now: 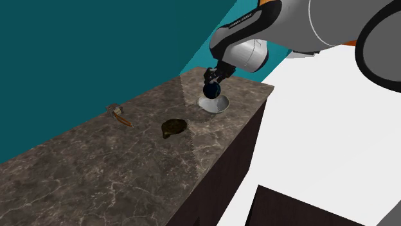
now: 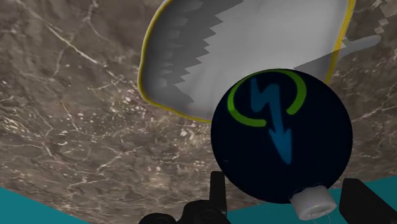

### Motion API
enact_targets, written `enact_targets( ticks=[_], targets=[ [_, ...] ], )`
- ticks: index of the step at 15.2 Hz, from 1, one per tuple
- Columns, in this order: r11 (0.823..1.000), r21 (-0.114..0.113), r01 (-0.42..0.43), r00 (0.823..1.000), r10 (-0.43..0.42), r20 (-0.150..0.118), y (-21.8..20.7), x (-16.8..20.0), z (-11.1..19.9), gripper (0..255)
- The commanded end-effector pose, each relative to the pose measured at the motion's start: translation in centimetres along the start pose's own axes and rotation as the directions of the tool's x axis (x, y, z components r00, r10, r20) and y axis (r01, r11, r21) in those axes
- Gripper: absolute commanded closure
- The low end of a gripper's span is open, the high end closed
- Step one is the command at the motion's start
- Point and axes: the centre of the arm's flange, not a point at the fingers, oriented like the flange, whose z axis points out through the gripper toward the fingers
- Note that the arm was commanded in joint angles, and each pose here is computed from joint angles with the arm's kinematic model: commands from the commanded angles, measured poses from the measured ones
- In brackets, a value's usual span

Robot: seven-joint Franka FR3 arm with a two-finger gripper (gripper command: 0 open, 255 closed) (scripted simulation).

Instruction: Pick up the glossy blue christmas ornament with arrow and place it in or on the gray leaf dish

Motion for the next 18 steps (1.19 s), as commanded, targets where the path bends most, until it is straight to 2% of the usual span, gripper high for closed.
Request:
enact_targets(
  ticks=[1, 4, 12, 13, 18],
  targets=[
    [1.0, 0.0, 0.0, 1.0, 0.0, -0.001, 0.1, -0.6, 0.9, 255],
    [1.0, 0.0, 0.0, 1.0, 0.0, -0.001, 0.4, -1.7, 2.6, 255],
    [1.0, 0.0, 0.0, 1.0, 0.0, -0.001, 0.4, -1.7, 2.6, 255],
    [1.0, 0.0, 0.0, 1.0, 0.0, -0.001, 0.4, -1.7, 2.6, 0],
    [1.0, 0.0, 0.0, 1.0, 0.0, -0.001, 0.4, -1.7, 2.6, 0]
  ],
)
